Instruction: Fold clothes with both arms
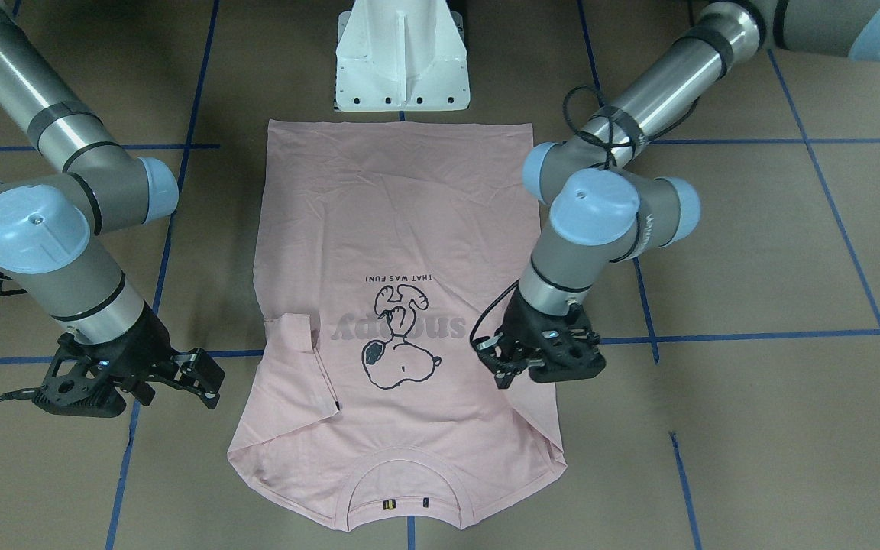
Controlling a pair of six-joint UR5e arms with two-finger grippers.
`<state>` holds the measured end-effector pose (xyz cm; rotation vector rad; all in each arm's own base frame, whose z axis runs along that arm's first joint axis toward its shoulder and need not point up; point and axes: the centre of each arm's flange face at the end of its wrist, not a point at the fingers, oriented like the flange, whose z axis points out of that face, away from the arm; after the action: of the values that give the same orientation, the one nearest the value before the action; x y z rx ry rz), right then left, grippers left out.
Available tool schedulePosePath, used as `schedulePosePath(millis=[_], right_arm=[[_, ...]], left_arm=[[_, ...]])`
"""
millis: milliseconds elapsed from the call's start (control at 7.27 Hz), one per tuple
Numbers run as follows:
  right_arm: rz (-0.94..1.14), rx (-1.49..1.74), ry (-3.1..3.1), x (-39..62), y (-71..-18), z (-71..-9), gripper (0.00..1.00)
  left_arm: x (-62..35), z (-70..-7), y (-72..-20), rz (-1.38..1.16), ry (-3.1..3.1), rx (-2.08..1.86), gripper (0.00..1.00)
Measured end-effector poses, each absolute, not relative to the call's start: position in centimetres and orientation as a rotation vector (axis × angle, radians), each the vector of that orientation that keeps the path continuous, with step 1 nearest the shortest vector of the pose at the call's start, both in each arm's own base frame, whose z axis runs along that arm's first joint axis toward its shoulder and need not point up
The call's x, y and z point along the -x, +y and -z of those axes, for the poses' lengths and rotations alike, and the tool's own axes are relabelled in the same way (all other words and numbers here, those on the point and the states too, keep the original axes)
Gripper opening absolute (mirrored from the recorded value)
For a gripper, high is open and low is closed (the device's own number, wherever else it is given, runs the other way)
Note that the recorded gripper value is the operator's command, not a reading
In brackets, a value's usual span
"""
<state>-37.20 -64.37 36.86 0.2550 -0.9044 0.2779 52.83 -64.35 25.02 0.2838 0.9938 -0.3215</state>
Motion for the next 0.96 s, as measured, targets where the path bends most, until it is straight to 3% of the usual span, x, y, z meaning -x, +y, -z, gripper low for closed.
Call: schedulePosePath(millis=[138, 413, 688, 963], right_arm=[[-0.277, -0.255, -0.905, 37.2, -64.4, -36.8, 1.00], [-0.275, -0.256, -0.908, 37.3, -64.3, -36.7, 1.00], [-0.298, -0.245, -0.932, 38.8, -62.8, -35.5, 1.00], [-0.446, -0.213, -1.010, 43.1, -54.2, -32.2, 0.94]], left_arm=[[-54.6, -24.9, -65.0, 0.348, 0.968, -0.312, 0.97], [-54.3, -22.7, -64.0, 0.369, 1.013, -0.351, 0.98], [-50.4, -21.3, -57.0, 0.342, 1.151, -0.354, 0.97], [-45.0, -21.4, -51.0, 0.297, 1.244, -0.353, 0.94]])
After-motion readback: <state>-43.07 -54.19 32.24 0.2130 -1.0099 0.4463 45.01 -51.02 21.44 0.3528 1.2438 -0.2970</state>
